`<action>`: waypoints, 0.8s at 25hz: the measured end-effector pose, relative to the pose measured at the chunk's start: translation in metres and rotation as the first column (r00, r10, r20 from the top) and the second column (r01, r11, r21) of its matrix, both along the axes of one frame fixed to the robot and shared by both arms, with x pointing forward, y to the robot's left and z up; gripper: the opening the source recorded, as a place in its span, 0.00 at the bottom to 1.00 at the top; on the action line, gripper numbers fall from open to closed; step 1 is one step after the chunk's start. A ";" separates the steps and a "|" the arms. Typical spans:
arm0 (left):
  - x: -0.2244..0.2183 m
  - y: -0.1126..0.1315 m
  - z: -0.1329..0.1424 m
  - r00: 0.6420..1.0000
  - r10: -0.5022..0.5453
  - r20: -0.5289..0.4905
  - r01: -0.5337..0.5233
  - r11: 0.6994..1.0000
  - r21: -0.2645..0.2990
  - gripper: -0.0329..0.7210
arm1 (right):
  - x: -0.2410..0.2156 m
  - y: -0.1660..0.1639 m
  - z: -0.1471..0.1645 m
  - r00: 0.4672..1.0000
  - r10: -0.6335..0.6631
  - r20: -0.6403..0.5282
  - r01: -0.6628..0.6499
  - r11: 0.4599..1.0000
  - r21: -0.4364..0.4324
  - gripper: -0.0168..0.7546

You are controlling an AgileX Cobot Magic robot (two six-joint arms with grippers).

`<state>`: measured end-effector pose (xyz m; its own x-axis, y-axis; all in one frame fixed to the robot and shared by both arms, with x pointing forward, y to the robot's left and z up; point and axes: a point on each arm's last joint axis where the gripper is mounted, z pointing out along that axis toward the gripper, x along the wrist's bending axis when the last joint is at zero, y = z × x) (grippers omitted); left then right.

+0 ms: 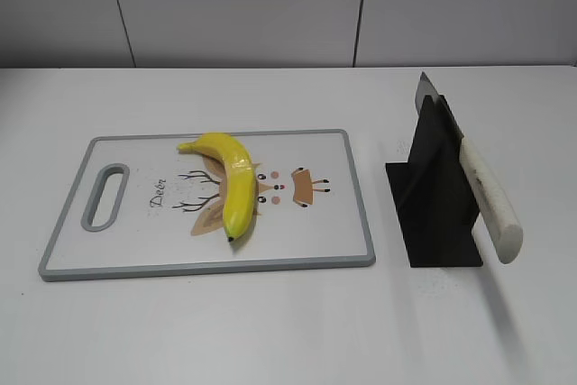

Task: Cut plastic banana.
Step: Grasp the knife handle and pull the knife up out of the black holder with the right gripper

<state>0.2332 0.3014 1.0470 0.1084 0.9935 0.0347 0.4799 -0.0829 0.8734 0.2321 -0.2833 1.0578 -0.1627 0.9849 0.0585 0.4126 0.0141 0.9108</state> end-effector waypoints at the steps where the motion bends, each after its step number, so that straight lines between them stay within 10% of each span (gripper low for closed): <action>1: 0.000 0.001 0.000 1.000 0.003 0.000 -0.003 1.000 0.005 0.78 | 0.000 0.000 0.000 1.000 0.000 0.000 0.000 1.000 0.000 0.76; 20: 0.000 0.001 0.000 1.000 0.003 0.000 -0.003 1.000 0.005 0.78 | 0.000 0.000 0.000 1.000 0.000 0.000 0.000 1.000 0.000 0.76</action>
<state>0.2333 0.3019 1.0470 0.1050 0.9937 0.0399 0.4798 -0.0858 0.8732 0.2321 -0.2833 1.0578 -0.1627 0.9849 0.0585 0.4126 0.0141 0.9108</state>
